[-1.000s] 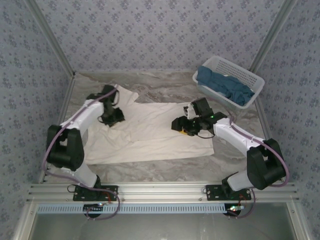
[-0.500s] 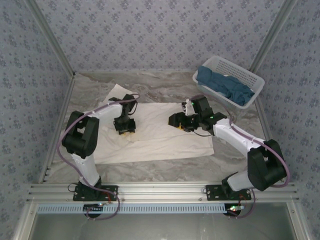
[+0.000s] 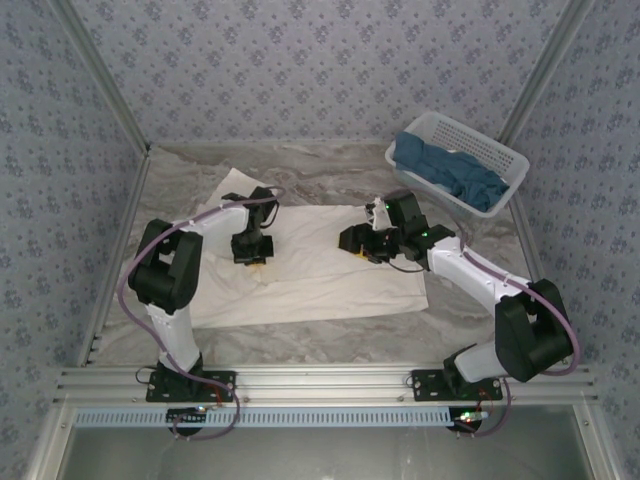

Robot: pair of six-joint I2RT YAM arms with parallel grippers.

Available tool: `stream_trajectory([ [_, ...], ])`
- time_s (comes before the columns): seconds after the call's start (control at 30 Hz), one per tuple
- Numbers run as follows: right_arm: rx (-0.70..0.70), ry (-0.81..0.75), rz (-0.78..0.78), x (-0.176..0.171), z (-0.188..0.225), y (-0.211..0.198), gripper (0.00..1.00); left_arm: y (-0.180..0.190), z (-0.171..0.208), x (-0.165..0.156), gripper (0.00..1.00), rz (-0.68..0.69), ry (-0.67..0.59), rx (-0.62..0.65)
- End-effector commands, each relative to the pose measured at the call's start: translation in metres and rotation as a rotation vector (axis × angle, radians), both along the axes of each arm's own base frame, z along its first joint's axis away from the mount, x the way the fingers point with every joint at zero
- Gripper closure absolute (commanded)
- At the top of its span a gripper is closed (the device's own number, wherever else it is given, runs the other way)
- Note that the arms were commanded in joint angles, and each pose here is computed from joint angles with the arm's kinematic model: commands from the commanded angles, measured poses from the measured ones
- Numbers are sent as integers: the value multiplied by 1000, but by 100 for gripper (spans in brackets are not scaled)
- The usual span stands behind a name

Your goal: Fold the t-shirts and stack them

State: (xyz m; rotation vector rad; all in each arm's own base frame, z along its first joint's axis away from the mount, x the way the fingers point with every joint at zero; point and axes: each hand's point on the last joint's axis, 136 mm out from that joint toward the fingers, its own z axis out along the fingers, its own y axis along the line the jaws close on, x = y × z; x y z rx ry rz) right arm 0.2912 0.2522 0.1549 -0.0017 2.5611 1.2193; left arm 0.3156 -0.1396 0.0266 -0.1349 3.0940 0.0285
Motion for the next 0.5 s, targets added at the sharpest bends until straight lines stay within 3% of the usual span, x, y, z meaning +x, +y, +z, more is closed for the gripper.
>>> stream_trajectory([
  [0.0, 23, 3, 4, -3, 5, -2, 46, -1, 10, 1, 99, -23, -13, 26],
  [0.47, 23, 21, 3, -3, -1, -4, 47, -18, 40, -3, 100, -54, -92, -22],
])
